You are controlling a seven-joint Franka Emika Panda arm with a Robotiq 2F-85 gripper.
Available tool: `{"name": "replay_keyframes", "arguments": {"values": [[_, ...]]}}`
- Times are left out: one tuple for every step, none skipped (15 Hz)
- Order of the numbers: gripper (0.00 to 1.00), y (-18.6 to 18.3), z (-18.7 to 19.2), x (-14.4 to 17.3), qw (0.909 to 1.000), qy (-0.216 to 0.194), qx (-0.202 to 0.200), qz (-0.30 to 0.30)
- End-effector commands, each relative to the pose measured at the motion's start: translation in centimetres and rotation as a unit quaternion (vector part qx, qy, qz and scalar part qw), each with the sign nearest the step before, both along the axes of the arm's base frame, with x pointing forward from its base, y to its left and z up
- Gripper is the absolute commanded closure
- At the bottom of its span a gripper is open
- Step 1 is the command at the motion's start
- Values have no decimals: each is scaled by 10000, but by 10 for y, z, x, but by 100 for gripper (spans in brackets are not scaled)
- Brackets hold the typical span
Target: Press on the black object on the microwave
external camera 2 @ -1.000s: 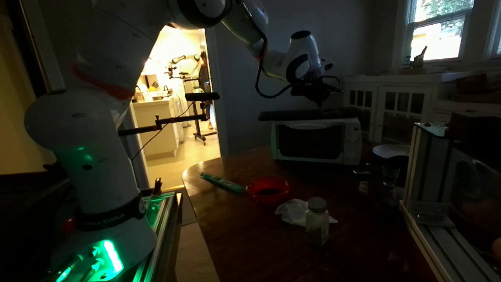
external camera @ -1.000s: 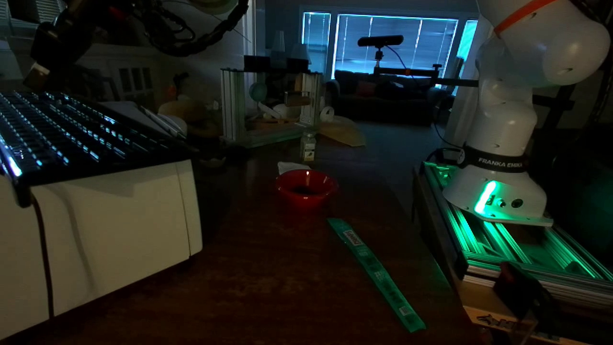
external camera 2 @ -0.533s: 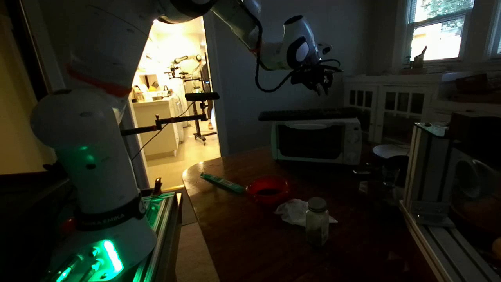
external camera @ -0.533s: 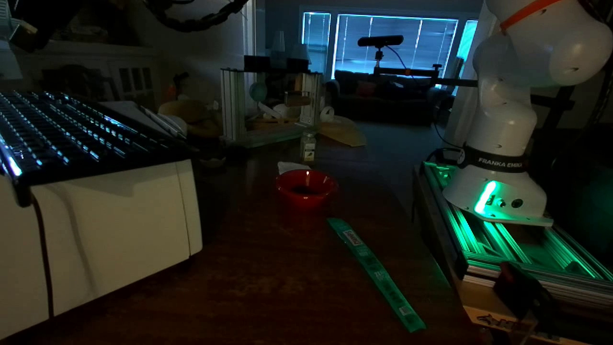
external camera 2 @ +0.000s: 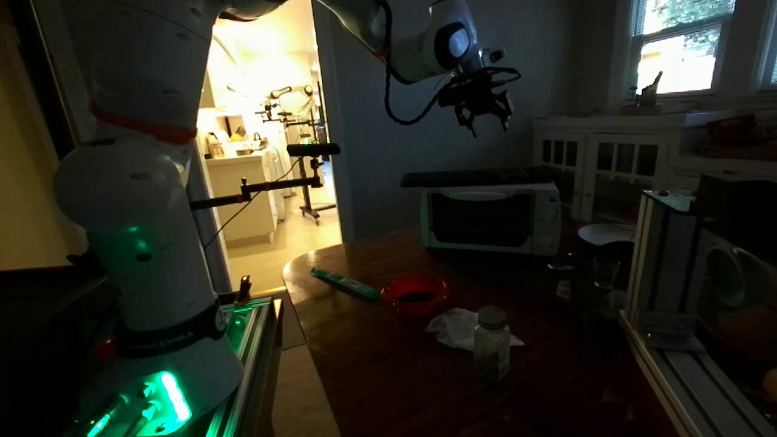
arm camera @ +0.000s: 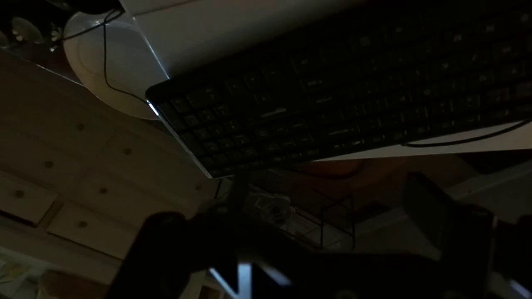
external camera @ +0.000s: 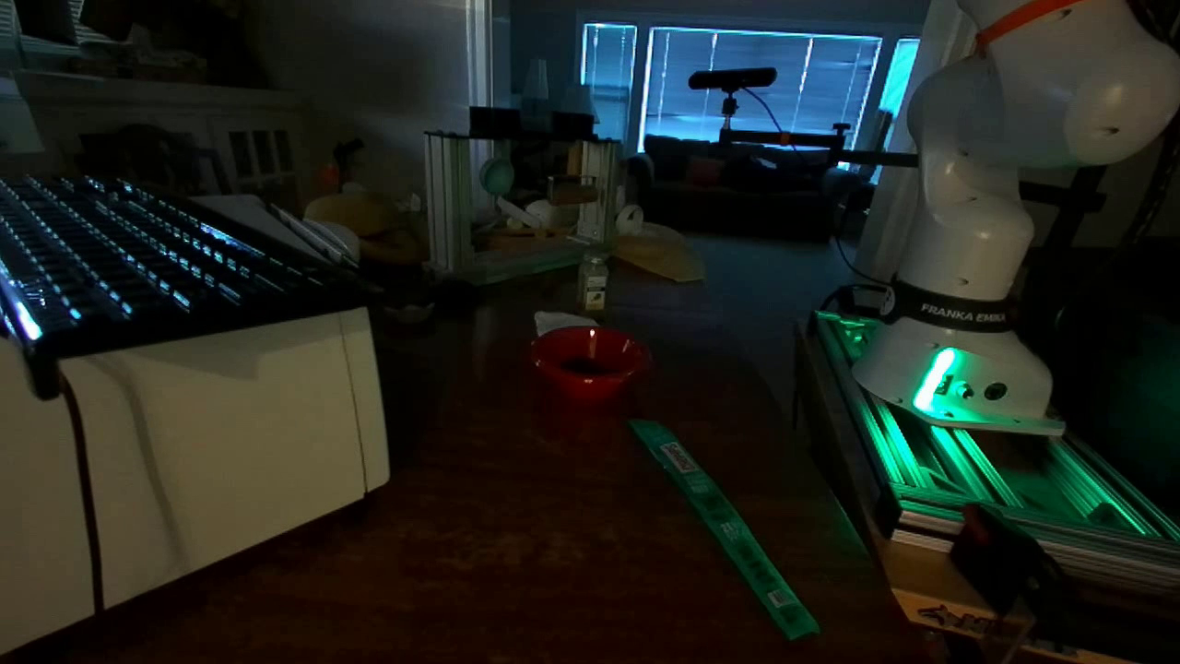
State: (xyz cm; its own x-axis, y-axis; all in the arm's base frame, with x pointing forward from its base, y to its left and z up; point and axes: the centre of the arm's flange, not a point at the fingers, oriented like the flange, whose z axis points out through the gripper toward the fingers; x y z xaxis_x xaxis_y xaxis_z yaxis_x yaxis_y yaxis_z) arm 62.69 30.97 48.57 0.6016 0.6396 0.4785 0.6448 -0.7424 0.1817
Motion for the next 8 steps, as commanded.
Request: {"name": "replay_keyframes", "arguments": {"values": [[0, -6, 13, -18, 9992, 314, -258, -65], [0, -7, 15, -21, 9988, 376, -300, -80], [0, -9, 16, -25, 9982, 492, -315, -104], [0, -10, 17, -27, 9975, 610, -334, -107], [0, -12, 17, -30, 9968, 682, -396, -123], [0, -13, 17, -33, 9961, 753, -433, -129], [0, -15, 17, -36, 9955, 822, -448, -133], [0, -16, 17, -38, 9949, 867, -492, -154]]}}
